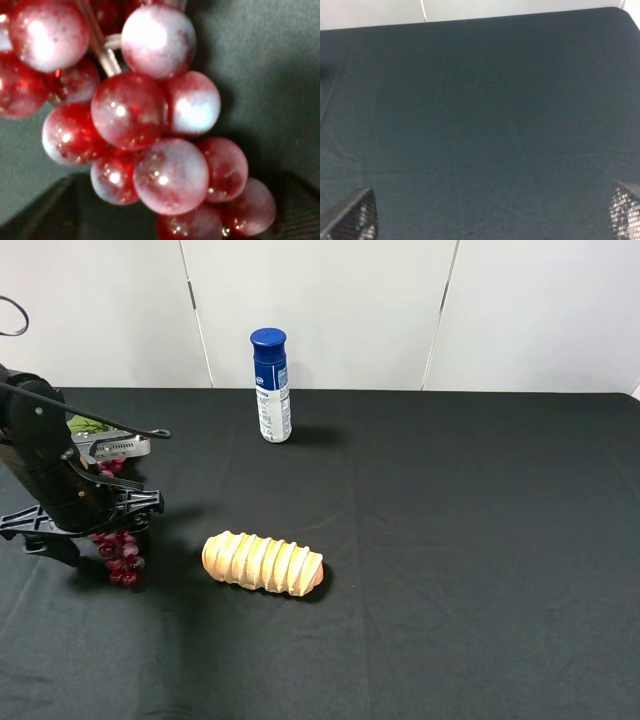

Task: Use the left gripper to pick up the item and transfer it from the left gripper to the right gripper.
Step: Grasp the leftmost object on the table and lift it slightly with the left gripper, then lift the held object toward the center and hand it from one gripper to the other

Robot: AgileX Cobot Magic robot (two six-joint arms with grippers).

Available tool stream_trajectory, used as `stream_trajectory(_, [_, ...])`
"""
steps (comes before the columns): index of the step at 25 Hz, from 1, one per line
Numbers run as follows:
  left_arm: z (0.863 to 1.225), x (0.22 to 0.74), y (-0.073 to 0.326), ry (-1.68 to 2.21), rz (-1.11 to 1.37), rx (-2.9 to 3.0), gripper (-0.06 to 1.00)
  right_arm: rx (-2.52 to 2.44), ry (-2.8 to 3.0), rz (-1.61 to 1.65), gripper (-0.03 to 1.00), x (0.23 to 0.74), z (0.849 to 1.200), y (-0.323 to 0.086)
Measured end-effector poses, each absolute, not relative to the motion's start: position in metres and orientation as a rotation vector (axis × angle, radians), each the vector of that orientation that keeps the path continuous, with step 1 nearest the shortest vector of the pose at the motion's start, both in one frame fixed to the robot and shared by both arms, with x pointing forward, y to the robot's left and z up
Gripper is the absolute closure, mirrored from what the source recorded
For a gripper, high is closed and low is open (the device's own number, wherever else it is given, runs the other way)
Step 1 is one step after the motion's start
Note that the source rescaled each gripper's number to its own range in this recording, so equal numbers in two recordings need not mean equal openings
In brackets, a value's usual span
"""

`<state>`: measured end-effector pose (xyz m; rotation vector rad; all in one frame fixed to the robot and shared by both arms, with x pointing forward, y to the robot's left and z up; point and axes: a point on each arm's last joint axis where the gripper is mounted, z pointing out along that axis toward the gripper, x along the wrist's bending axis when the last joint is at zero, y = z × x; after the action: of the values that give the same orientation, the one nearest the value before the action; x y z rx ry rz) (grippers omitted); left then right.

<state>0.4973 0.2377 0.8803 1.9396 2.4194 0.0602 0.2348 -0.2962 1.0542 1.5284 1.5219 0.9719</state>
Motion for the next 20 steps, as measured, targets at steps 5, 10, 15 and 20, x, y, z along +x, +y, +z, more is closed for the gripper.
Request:
stream_trajectory(5, [0.880, 0.498, 0.238, 2.417, 0.062, 1.939, 0.78, 1.528, 1.522, 0.972, -0.03, 0.235, 1.054, -0.296])
stream_trajectory(10, [0.880, 0.497, 0.238, 2.418, 0.062, 1.940, 0.91, 1.528, 1.522, 0.972, -0.03, 0.235, 1.054, -0.296])
stream_trajectory(15, [0.886, 0.496, 0.238, 2.417, 0.064, 1.938, 0.92, 1.528, 1.522, 0.972, -0.03, 0.235, 1.054, -0.296])
stream_trajectory(20, [0.912, 0.488, 0.241, 2.411, 0.077, 1.938, 0.93, 1.528, 1.522, 0.972, -0.03, 0.235, 1.054, -0.296])
